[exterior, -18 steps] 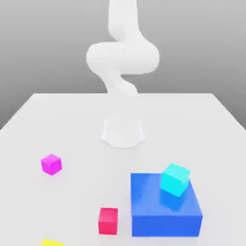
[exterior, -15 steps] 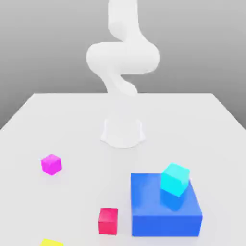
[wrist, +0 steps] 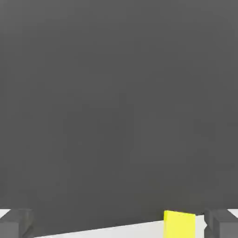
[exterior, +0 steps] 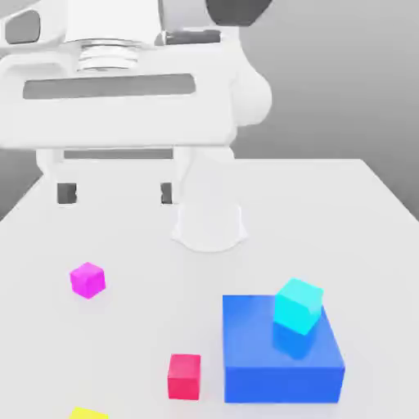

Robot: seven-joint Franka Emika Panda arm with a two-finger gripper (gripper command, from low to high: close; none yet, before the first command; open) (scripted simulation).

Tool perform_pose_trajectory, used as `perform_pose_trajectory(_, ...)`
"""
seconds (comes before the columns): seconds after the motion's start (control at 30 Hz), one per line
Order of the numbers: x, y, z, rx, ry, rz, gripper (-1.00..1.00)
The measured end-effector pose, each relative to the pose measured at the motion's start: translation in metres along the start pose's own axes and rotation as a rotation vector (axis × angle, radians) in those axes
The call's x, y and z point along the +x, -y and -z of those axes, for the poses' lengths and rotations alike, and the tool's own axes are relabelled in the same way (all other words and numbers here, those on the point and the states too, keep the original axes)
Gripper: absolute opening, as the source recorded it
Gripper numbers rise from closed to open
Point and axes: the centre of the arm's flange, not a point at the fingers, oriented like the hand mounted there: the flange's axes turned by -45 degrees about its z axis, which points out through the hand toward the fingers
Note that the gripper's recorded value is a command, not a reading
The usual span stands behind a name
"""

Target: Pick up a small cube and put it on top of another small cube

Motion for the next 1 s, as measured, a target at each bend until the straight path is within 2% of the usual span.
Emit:
perform_pose_trajectory(0.4, -0.050, -0.069, -0.202, -0.065, 0.275, -0.086, 0.00)
perform_pose_trajectory(0.53, -0.071, -0.079, -0.261, -0.073, 0.303, -0.093, 0.00)
perform_pose_trajectory(0.57, -0.076, -0.080, -0.275, -0.073, 0.304, -0.094, -1.00)
perform_pose_trajectory(0.8, -0.077, -0.081, -0.278, -0.073, 0.305, -0.094, -1.00)
perform_pose_trajectory(1.0, -0.070, -0.061, -0.212, -0.065, 0.307, -0.007, -1.00)
